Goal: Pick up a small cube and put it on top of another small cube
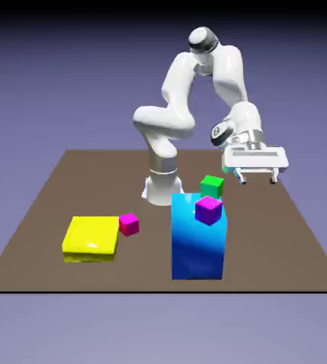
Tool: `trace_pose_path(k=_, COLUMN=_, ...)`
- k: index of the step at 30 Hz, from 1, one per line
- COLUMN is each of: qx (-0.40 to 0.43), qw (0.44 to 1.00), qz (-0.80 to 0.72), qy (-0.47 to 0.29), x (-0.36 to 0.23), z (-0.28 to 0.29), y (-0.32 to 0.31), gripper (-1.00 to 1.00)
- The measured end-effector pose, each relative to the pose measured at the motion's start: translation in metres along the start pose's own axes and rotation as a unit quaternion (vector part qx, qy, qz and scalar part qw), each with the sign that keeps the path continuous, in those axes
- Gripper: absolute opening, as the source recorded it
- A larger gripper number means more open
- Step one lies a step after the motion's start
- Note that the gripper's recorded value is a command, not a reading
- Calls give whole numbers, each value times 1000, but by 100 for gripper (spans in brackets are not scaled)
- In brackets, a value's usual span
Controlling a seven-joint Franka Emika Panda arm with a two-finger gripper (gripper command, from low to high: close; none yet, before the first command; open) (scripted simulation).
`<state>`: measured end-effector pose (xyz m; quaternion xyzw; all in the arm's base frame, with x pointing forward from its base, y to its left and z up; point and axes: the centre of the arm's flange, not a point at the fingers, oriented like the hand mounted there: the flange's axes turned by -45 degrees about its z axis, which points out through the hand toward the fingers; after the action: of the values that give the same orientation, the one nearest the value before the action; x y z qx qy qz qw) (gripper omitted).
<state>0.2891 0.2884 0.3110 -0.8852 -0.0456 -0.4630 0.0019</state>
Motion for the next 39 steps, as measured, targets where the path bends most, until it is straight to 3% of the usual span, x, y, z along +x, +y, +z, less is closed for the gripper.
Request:
trace_pose_path(k=10, qx=-37, qw=998, qz=42, qy=-25, x=-93, z=18, y=12, gripper=0)
trace_pose_path(k=24, qx=-120, qw=986, qz=105, qy=-38, x=-205, z=19, y=80, gripper=0)
trace_pose_path(k=36, qx=-140, qw=982, qz=126, qy=-29, x=-228, z=76, y=105, gripper=0)
trace_pose_path(k=37, qx=-140, qw=982, qz=127, qy=-30, x=-230, z=79, y=106, gripper=-100)
trace_pose_path(k=39, qx=-140, qw=982, qz=127, qy=-30, x=-230, z=79, y=106, gripper=-100)
